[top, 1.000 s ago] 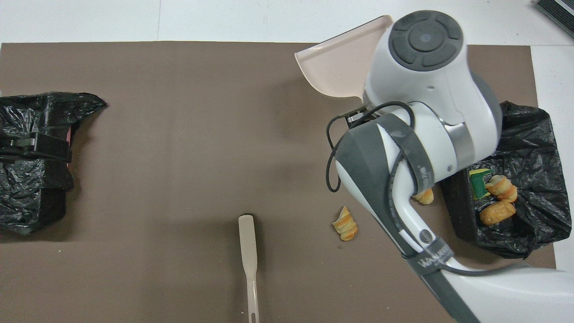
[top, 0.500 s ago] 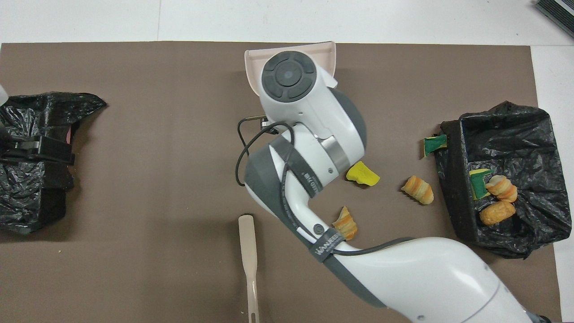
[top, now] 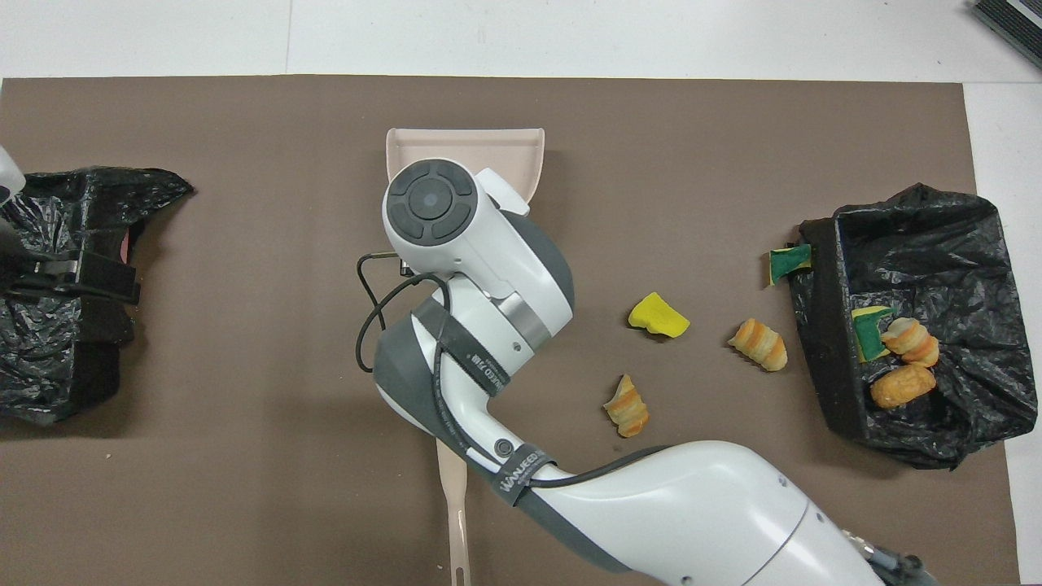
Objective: Sweep and dump trash in bin
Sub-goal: 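Bring the dustpan back and set it on the table center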
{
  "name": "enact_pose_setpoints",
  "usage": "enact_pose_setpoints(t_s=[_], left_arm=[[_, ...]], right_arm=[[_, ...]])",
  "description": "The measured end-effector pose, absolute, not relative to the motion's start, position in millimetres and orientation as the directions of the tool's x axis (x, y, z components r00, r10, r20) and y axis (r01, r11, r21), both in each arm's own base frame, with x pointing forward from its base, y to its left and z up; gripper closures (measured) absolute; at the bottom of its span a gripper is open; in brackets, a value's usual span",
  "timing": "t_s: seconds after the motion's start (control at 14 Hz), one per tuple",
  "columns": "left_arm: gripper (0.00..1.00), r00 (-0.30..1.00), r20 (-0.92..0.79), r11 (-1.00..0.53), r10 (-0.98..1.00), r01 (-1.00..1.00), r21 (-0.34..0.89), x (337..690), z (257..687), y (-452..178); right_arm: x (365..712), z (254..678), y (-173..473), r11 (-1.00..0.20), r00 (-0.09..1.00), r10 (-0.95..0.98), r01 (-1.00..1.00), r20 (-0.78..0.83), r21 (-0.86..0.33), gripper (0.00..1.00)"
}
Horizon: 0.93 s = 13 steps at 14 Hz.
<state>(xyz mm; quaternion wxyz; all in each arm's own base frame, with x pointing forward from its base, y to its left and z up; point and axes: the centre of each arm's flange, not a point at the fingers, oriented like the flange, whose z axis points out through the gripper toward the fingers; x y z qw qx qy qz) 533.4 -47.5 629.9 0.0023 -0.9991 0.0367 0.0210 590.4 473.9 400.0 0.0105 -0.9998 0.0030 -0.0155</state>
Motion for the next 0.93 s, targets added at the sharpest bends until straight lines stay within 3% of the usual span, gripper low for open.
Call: enact_pose_setpoints(t_s=[0.36, 0.93], left_arm=[[0.00, 0.996, -0.043, -0.997, -0.074, -0.075, -0.003, 533, 630, -48], [0.00, 0.994, -0.044, -0.995, -0.097, -0.097, -0.002, 534, 628, -48]], right_arm=[[574, 370, 498, -1.000, 1.000, -0.002, -0.002, -0.005, -0.019, 0.68], [573, 362, 497, -0.999, 0.999, -0.018, -0.019, -0.046, -0.039, 0.68]])
